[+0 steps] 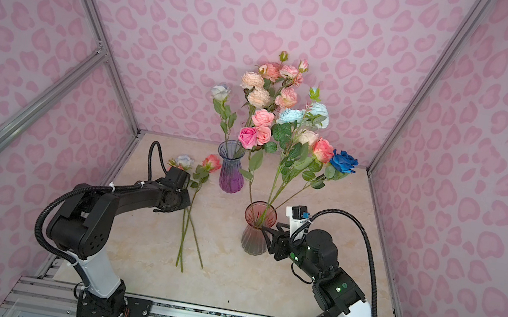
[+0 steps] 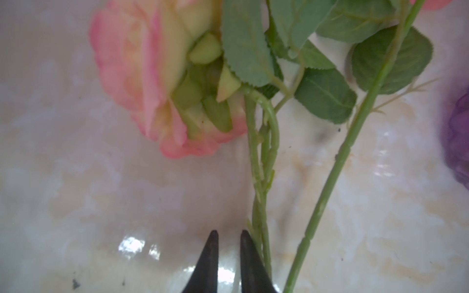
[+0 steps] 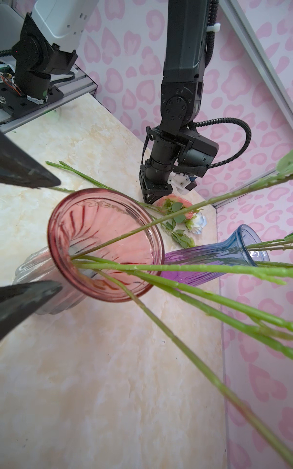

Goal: Arrange the flowers into the vase
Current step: 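Grasp the large peach-pink rose stem with the left gripper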

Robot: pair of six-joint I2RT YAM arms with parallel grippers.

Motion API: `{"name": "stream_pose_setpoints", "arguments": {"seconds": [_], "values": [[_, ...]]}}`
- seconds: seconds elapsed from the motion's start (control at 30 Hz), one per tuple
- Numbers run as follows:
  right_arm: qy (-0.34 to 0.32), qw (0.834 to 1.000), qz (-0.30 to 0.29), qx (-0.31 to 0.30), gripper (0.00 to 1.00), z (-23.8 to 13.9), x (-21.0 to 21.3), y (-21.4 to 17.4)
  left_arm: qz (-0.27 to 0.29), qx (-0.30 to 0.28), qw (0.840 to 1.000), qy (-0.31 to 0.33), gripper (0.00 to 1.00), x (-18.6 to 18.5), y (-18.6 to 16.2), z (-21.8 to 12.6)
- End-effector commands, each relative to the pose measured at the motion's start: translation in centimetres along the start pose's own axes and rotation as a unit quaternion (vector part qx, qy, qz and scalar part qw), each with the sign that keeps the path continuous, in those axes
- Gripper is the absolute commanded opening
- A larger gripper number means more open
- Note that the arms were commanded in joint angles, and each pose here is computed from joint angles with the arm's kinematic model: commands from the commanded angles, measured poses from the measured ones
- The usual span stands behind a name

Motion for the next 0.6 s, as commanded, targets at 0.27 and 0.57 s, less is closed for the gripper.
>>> {"name": "stream_pose_setpoints", "arguments": {"seconds": [0.27,0.57], "values": [[0.013,1.000,-0.002,-0.008,0.59,0.4,0.2,0.2,-0.001,-0.053,0.998,-0.029,0.16,0.3,0.7,-3.8],[0.013,1.000,-0.005,-0.003,0.59,0.6,0.3,0.3,0.006,-0.041,0.998,-0.041,0.27,-1.1,1.9,-1.7]]}}
Point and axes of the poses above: each gripper's point midway between its finger pads, its own z axis out along the fingers, its own x axis along the line the jaws close on, y = z × x, the point moved 8 cm from there along -z, back along the fingers, and after that the axes turned 5 degrees about z, right-handed, at the moved point
